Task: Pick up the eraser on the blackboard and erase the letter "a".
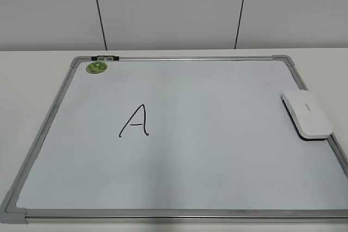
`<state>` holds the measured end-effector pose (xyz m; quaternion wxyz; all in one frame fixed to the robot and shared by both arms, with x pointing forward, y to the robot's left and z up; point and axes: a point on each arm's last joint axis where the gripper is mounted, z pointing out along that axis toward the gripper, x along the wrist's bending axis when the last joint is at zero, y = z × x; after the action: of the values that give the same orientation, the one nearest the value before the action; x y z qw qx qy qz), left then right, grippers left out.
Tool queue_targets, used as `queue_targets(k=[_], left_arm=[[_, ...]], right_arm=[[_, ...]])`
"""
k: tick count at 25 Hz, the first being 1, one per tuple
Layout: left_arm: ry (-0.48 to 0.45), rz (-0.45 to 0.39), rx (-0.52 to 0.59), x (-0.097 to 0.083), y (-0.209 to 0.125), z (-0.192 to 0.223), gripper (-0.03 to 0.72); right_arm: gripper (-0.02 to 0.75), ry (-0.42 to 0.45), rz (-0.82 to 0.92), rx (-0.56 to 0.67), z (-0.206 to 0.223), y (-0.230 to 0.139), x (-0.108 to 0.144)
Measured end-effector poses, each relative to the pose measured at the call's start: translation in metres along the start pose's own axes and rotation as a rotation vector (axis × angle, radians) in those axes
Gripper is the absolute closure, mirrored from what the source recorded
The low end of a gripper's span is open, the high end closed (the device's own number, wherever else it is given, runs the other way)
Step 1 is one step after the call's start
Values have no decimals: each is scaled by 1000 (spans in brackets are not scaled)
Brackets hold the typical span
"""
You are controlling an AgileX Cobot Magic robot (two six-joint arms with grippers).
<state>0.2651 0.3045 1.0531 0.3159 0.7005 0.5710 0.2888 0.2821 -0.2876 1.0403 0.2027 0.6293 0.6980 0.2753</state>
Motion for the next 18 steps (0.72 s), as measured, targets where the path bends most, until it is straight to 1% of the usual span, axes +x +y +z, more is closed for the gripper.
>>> queue_targets(k=[3, 8, 11, 14, 18], left_arm=[[18, -17, -17, 1, -2, -3, 372], [112, -97, -77, 3, -9, -12, 372], [166, -138, -127, 3, -15, -19, 372], [196, -160, -174, 2, -20, -25, 372], [209, -168, -178, 2, -21, -26, 373]], right_arm=[[205, -17, 17, -28, -3, -2, -1], [206, -71, 59, -144, -16, -12, -1], [206, -82, 60, -202, -22, -18, 1], [206, -86, 53, -259, -28, -24, 2], [205, -88, 45, -310, -34, -32, 4]])
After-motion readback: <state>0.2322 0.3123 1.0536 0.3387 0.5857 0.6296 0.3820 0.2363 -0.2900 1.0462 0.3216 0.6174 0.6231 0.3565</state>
